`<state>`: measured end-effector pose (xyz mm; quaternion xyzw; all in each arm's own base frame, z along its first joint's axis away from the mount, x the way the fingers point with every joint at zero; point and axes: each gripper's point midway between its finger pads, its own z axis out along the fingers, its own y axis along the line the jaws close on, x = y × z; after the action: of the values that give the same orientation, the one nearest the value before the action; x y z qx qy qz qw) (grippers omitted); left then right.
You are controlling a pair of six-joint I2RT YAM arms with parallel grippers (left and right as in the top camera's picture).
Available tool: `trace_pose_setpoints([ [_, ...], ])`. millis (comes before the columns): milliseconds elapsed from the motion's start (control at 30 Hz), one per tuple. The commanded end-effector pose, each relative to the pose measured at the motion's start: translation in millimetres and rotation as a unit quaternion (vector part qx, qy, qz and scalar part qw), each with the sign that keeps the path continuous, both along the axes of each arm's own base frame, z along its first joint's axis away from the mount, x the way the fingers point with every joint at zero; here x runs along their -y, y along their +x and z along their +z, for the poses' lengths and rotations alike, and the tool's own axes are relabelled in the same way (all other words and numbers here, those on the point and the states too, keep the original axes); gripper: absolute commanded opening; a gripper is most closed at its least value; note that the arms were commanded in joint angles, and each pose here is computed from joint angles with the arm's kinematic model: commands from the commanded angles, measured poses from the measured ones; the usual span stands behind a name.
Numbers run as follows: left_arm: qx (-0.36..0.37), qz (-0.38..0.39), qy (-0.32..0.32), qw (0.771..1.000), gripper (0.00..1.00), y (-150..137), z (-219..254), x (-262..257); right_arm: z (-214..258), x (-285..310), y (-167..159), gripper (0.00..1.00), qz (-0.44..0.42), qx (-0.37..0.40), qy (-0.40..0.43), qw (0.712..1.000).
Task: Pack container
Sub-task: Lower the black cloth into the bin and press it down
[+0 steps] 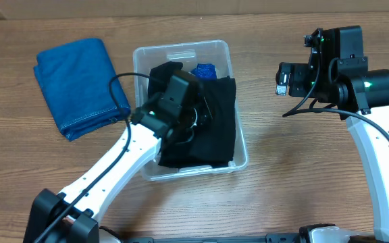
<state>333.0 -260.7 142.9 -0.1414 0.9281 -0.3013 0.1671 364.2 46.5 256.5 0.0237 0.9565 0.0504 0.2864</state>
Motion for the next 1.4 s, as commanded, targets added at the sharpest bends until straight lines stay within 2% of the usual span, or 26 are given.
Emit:
trace_pose_setpoints([
  [0, -0.035, 0.015, -0.001, 0.999, 0.04, -11.6, -9.1, 10.1, 0.4, -0.2, 0.8, 1.0, 0.002, 0.001, 0.001, 1.0],
  [33, -0.04, 0.017, 0.007, 0.999, 0.04, -13.5, -11.8, 7.0, 0.4, -0.2, 0.8, 1.0, 0.002, 0.001, 0.001, 1.0],
  [100, -0.052, 0.033, 0.034, 0.997, 0.57, -15.6, -19.7, -7.0, 0.4, -0.2, 0.7, 1.0, 0.002, 0.001, 0.001, 1.0],
  [133, -0.051, 0.04, 0.044, 0.997, 0.76, -14.2, -20.8, -13.1, 0.3, -0.2, 0.7, 1.0, 0.002, 0.001, 0.001, 1.0],
  [167, -0.04, 0.039, 0.055, 0.997, 0.83, -10.7, -20.3, -17.9, 0.2, -0.2, 0.5, 1.0, 0.002, 0.0, 0.001, 1.0],
  [267, 0.018, 0.016, 0.072, 0.997, 0.89, 2.8, 2.1, -24.6, -0.3, -0.1, -0.2, 1.0, 0.002, -0.001, 0.001, 1.0],
  [300, 0.056, 0.0, 0.076, 0.996, 0.89, 9.1, 19.2, -24.0, -0.3, -0.1, -0.2, 1.0, 0.002, -0.001, 0.001, 1.0],
  [367, 0.123, -0.027, 0.085, 0.988, 0.79, 16.9, 53.0, -21.1, -0.2, -0.1, 0.0, 1.0, 0.002, -0.001, 0.001, 1.0],
  [400, 0.155, -0.048, 0.086, 0.983, 0.59, 18.2, 67.5, -16.7, -0.1, -0.1, 0.1, 1.0, 0.001, -0.001, 0.001, 1.0],
  [433, 0.18, -0.066, 0.084, 0.978, 0.15, 17.6, 79.0, -11.3, -0.1, -0.1, 0.1, 1.0, 0.002, 0.0, 0.001, 1.0],
  [467, 0.19, -0.078, 0.07, 0.976, 0.04, 12.9, 86.7, -4.6, -0.1, -0.1, 0.1, 1.0, 0.002, 0.0, 0.001, 1.0],
  [600, 0.145, -0.164, -0.008, 0.976, 0.04, -17.1, 80.4, 29.1, -0.1, -0.1, 0.1, 1.0, 0.002, 0.0, 0.001, 1.0],
  [733, 0.064, -0.172, -0.034, 0.982, 0.04, -31.3, 36.0, 34.9, 0.0, -0.1, 0.2, 1.0, 0.002, 0.0, 0.001, 1.0],
  [833, -0.026, -0.166, -0.064, 0.984, 0.04, -49.0, -9.3, 41.1, -0.1, -0.1, 0.1, 1.0, 0.002, 0.0, 0.001, 1.0],
  [900, -0.102, -0.122, -0.037, 0.987, 0.04, -59.7, -51.0, 25.3, -0.2, -0.1, 0.0, 1.0, 0.002, -0.001, 0.001, 1.0],
  [967, -0.144, -0.08, 0.007, 0.986, 0.04, -63.5, -78.1, 4.2, -0.2, -0.1, 0.0, 1.0, 0.002, -0.001, 0.001, 1.0],
  [1000, -0.185, 0.003, 0.091, 0.979, 0.04, -62.2, -107.8, -37.8, -0.2, -0.1, -0.1, 1.0, 0.002, -0.001, 0.001, 1.0],
  [1067, -0.187, 0.047, 0.128, 0.973, 0.04, -53.4, -118.0, -62.0, -0.2, -0.1, -0.1, 1.0, 0.002, -0.001, 0.001, 1.0],
  [1133, -0.174, 0.053, 0.114, 0.977, 0.04, -39.4, -116.7, -66.1, -0.2, -0.1, -0.1, 1.0, 0.002, -0.001, 0.001, 1.0],
  [1267, -0.115, -0.03, 0.014, 0.993, 0.04, -13.8, -94.4, -38.6, -0.3, -0.1, -0.3, 1.0, 0.002, -0.001, 0.001, 1.0],
  [1367, -0.046, -0.117, -0.041, 0.991, 0.04, -1.6, -63.6, -17.4, -2.8, 0.4, -4.0, 1.0, 0.001, -0.011, 0.0, 1.0],
])
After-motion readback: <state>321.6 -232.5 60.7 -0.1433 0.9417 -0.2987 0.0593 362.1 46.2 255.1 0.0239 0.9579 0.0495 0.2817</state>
